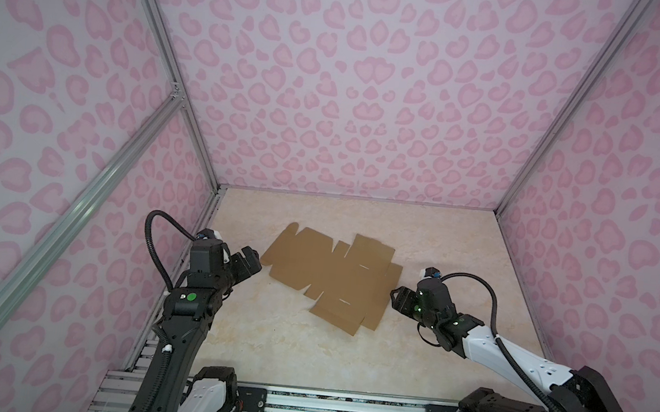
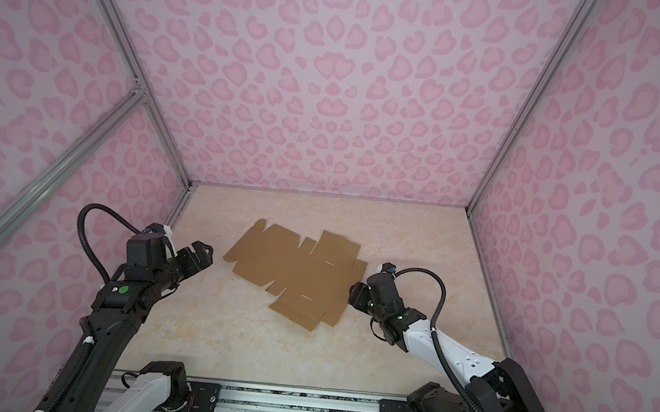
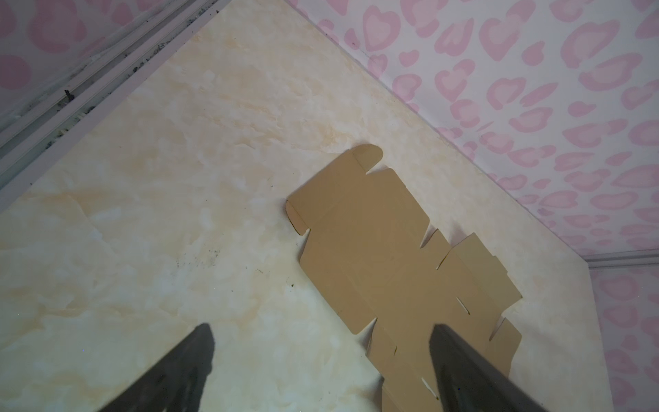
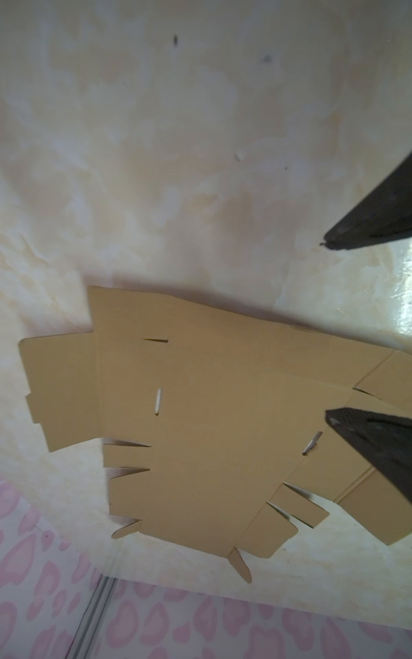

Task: Fold the paper box

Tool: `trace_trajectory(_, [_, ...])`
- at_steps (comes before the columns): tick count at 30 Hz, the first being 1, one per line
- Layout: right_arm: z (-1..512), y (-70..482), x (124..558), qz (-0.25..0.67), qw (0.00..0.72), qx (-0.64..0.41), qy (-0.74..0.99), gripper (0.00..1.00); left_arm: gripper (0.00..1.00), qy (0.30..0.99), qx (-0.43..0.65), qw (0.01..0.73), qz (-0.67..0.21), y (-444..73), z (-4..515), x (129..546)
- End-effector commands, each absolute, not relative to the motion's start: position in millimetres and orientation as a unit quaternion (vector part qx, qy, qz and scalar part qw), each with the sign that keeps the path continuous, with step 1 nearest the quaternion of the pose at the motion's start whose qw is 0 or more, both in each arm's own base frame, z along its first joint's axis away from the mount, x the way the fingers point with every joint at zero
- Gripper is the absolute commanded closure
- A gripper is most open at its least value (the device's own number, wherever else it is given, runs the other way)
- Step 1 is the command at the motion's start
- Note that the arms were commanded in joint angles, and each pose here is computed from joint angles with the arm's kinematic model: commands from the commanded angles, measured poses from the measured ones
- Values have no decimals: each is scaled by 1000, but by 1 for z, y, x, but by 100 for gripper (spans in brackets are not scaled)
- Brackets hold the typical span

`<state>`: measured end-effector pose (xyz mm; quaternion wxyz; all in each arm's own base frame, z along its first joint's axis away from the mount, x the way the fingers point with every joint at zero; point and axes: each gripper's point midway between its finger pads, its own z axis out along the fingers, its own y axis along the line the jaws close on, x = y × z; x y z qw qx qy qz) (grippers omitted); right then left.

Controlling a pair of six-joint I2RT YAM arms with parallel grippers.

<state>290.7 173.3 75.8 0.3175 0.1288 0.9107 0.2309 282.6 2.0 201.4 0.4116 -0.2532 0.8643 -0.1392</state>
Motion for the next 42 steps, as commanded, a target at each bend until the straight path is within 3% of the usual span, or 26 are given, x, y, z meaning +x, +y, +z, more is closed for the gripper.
trace_trajectory(1, [77,193,296,266,309,124,904,31,3,868,-247,410,-130,3,200,272])
trace_trajectory(23, [30,208,317,335,282,179,881,54,3,865,-246,419,-123,6,206,272])
trace_trajectory(29, [21,207,319,331,282,181,882,66,3,866,-246,419,-123,6,206,272])
trace_trajectory(35, [20,209,321,329,282,174,884,84,3,866,-245,418,-121,6,205,272])
trace_trajectory(42, [36,207,321,319,292,156,888,95,3,868,-244,416,-121,6,204,273])
